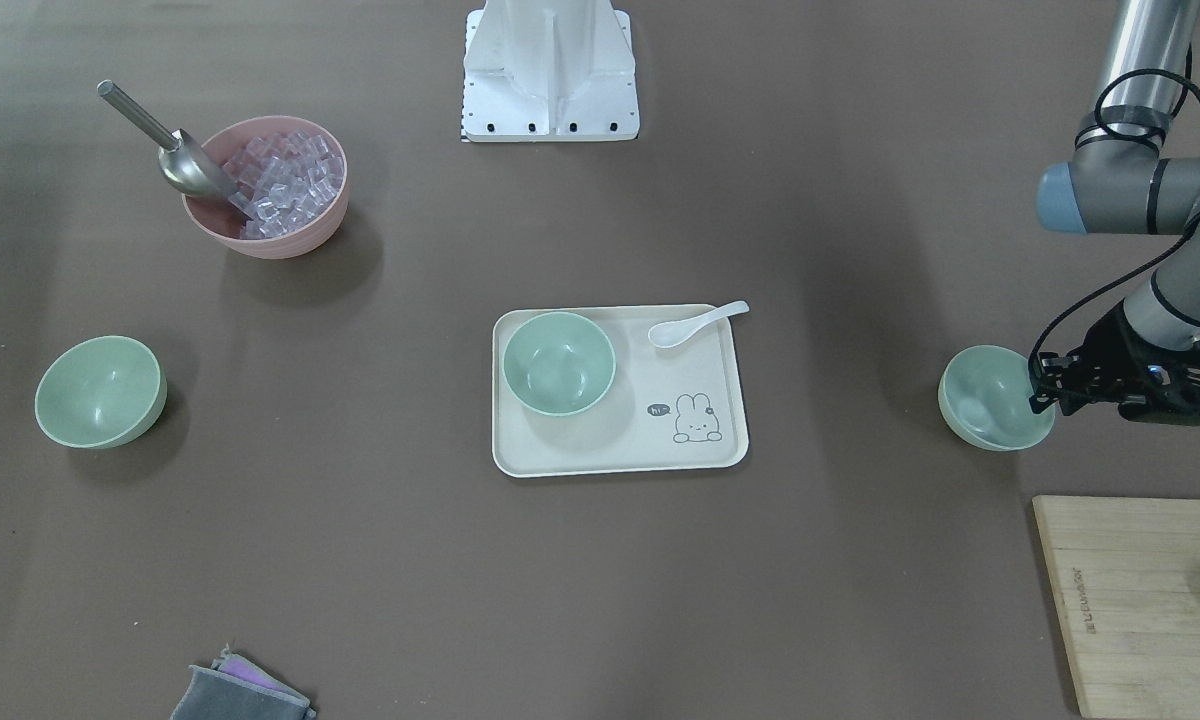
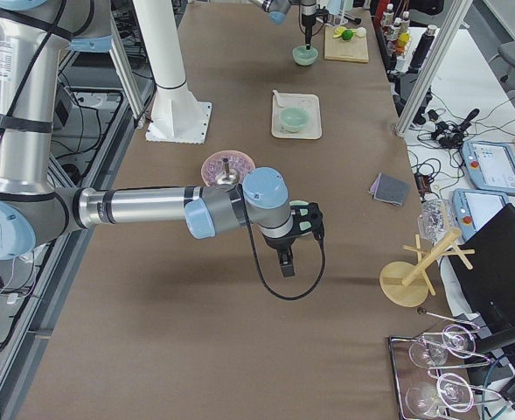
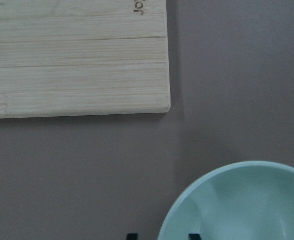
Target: Stack green bowls together
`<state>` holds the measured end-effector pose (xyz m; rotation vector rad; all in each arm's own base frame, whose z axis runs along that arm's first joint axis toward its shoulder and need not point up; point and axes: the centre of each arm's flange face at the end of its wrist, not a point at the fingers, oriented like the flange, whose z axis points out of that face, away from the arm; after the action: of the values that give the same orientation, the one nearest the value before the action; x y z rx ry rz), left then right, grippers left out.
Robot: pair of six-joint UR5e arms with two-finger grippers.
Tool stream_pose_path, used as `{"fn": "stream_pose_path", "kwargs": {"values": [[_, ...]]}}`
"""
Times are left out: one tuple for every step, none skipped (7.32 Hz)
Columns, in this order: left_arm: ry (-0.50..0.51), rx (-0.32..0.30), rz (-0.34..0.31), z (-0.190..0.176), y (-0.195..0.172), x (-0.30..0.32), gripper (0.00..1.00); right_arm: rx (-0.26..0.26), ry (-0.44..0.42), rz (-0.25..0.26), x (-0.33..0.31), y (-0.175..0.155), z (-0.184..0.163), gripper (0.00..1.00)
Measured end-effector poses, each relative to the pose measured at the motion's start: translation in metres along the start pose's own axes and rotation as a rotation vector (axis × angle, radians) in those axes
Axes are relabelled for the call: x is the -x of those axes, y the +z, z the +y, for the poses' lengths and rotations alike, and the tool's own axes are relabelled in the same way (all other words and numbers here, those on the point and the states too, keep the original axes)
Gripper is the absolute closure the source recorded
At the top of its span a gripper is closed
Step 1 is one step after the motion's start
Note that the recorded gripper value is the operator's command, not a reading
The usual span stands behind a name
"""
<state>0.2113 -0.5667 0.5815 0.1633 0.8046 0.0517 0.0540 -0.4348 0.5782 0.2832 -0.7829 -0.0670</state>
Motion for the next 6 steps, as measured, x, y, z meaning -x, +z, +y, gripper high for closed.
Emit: {"fn": "stream_pose_path", "kwargs": {"values": [[-0.001, 0.003, -0.001, 0.0029, 0.0009, 0.0022, 0.67, 0.0, 0.0, 0.0, 0.0001, 0.0, 0.0001, 0.01], [-0.002, 0.005, -0.001, 0.0042, 0.0013, 0.0032, 0.68, 0.0, -0.001, 0.0, 0.0, 0.0, 0.0003, 0.01], [-0.001, 0.004, 0.001, 0.004, 0.001, 0.0025, 0.68, -0.001, -0.001, 0.0, 0.0, 0.0, 0.0004, 0.01], [0.002, 0.004, 0.003, 0.0033, 0.0014, -0.0001, 0.7, -0.002, -0.002, 0.0, -0.0001, 0.0, 0.0005, 0.01], [0.006, 0.006, 0.006, 0.0032, 0.0029, -0.0038, 0.7, -0.002, -0.002, 0.001, -0.0002, 0.0001, 0.0006, 0.01], [0.01, 0.009, 0.007, 0.0035, 0.0048, -0.0063, 0.7, -0.001, -0.001, 0.001, -0.0006, 0.0003, 0.0013, 0.01]]}}
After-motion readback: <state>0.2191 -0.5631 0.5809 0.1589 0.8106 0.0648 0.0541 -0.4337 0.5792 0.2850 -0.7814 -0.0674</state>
